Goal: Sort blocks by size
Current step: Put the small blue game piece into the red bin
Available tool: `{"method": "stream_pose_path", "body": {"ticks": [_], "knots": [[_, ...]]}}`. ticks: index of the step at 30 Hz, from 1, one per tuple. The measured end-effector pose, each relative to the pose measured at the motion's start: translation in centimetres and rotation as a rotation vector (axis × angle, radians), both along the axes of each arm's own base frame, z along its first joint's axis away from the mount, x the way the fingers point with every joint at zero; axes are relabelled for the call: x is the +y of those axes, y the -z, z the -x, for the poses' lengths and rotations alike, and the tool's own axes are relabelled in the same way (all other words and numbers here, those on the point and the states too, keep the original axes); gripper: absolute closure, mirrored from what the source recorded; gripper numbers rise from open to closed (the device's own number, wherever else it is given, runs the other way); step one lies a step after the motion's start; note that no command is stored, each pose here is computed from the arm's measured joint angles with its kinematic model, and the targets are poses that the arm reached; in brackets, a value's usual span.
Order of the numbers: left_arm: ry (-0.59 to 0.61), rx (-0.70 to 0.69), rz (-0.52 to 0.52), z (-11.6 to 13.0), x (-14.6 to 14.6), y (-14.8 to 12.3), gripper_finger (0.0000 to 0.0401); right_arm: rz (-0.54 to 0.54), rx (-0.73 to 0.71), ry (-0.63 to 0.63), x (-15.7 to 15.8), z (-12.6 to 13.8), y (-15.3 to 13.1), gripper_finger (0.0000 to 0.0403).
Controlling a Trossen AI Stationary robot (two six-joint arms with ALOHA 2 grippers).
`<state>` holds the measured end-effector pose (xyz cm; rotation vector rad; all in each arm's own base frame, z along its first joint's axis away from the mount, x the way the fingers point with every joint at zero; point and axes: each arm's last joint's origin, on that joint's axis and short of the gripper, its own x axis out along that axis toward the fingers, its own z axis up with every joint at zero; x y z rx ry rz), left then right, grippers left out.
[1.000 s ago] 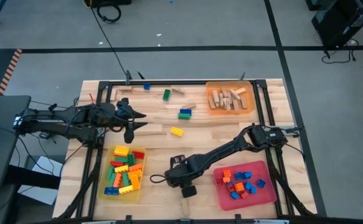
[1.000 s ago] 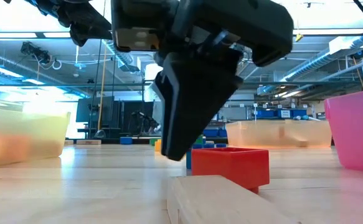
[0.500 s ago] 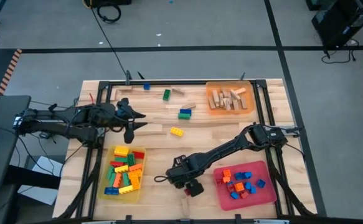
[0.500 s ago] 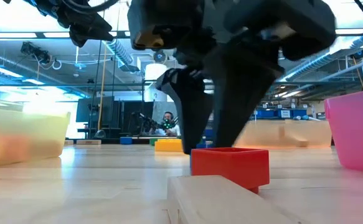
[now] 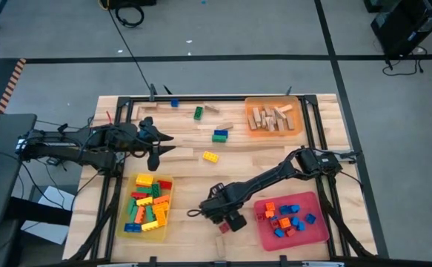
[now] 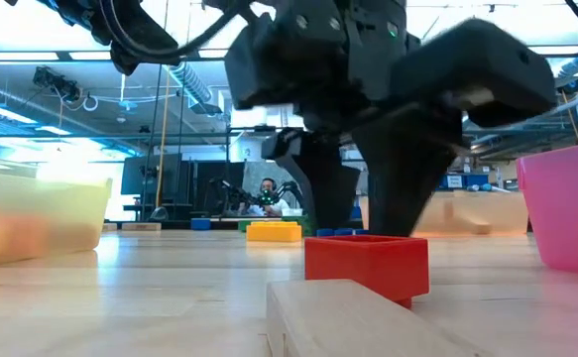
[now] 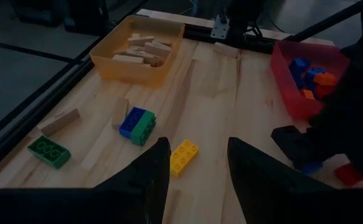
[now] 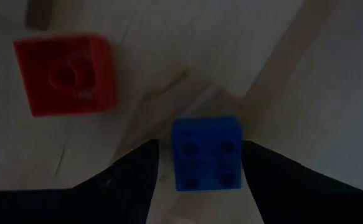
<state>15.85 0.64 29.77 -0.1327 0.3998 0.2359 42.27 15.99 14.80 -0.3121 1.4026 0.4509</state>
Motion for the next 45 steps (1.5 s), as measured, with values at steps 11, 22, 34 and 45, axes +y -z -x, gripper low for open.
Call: {"method": "stream_pose_path", "body": {"ticks": [11, 22, 34, 45], "knots": [[0.000, 0.001, 0.000, 0.0, 0.0, 0.0, 0.0233, 0.024, -0.038, -0.003, 0.3, 0.0, 0.6, 0.0234], [-0.001, -0.047, 0.000, -0.2, 0.0, -0.4, 0.0233, 0.157, 0.034, 0.277, -2.1, 0.9, -0.9, 0.0249], [-0.001, -0.053, 0.000, -0.2, 0.0, -0.5, 0.0233, 0.156, -0.073, 0.882, -3.0, 6.9, -10.4, 0.0249], [-0.001, -0.051, 0.000, -0.2, 0.0, -0.5, 0.0233, -0.055, 0.035, 1.357, 1.8, 14.4, -12.8, 0.0249]]}}
